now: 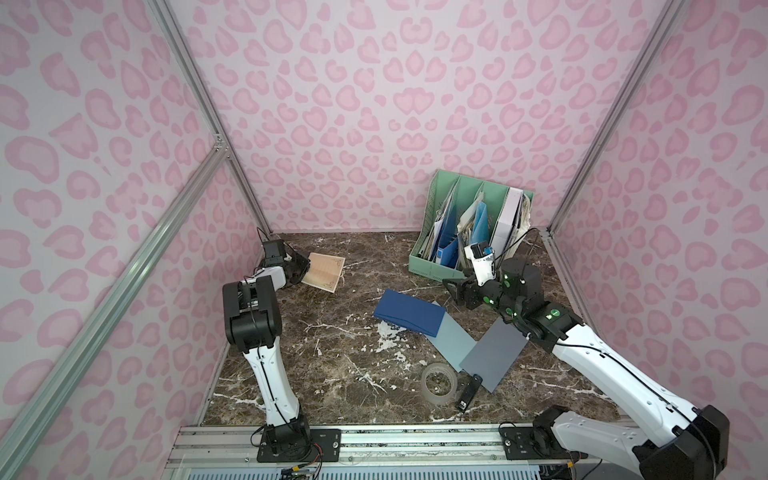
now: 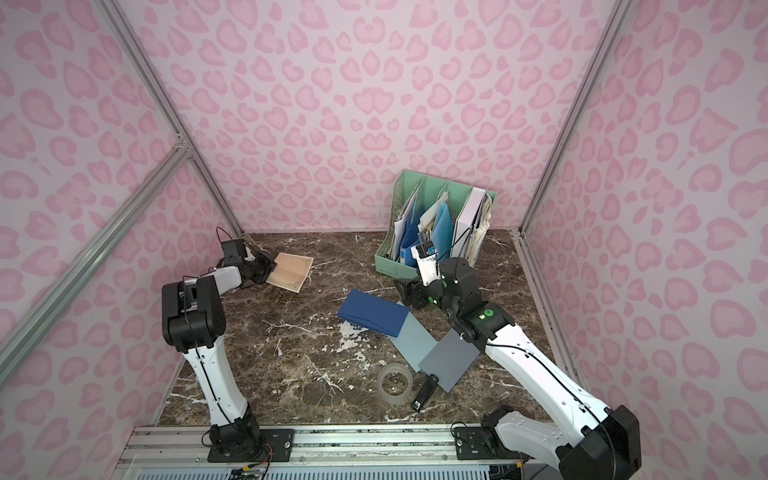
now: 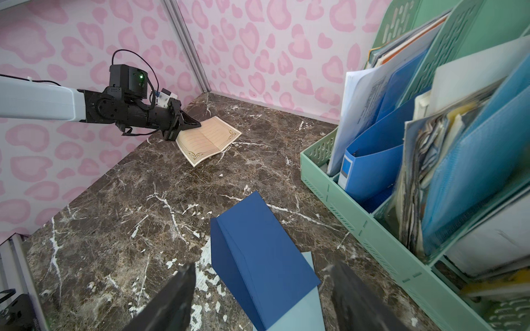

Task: Take the letter paper out of the envelope
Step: Place the letter paper at the center of the board.

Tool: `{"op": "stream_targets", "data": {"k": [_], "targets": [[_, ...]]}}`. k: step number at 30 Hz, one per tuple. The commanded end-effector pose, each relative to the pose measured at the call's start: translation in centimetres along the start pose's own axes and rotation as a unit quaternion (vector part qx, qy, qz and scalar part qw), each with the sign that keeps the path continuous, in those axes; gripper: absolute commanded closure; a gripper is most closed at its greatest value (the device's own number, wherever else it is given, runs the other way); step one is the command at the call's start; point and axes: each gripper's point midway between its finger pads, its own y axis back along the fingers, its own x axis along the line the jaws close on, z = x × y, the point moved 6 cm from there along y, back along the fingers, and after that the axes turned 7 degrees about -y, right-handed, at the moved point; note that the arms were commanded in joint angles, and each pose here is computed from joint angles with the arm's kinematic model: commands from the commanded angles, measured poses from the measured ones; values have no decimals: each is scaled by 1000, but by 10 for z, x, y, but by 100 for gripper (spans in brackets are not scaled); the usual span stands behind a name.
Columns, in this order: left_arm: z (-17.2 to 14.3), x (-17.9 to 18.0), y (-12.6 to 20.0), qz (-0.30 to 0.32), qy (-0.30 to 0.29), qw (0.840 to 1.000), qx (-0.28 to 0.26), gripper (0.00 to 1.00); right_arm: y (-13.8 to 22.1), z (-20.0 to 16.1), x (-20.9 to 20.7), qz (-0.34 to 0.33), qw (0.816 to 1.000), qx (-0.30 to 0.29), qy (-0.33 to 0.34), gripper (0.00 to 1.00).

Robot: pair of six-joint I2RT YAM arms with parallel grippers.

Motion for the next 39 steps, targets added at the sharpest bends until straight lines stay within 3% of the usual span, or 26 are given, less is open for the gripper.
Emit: {"op": "stream_targets", "data": {"k": [1, 3, 5, 12, 18, 26, 31, 36, 39], "targets": [[-3, 4, -3, 4, 8, 1000, 10, 93, -1, 3, -1, 2, 1000, -3, -6, 24], [-5, 6, -4, 6, 10, 1000, 16, 89, -3, 4, -3, 1, 1000, -2, -9, 24], [-11, 12, 0, 25, 12, 999, 23, 77, -5, 4, -5, 1, 1000, 0, -14, 24], [-19, 23, 12, 60, 1, 997, 49, 49, -5, 4, -9, -3, 1000, -1, -18, 24], [-16, 36, 33, 92, -3, 995, 43, 32, -2, 2, -10, -5, 1000, 0, -20, 24], [-30, 51, 56, 126, -4, 991, 53, 33, -5, -11, -17, -16, 999, 17, -40, 25], [-35, 53, 86, 175, 3, 984, 41, 34, -7, -30, -24, -29, 998, 35, -39, 29], [-48, 38, 128, 223, 32, 973, 44, 33, -6, -35, -28, -38, 998, 31, -32, 29], [-67, 28, 152, 242, 81, 965, 55, 34, -10, -37, -31, -47, 998, 35, -35, 28]]}}
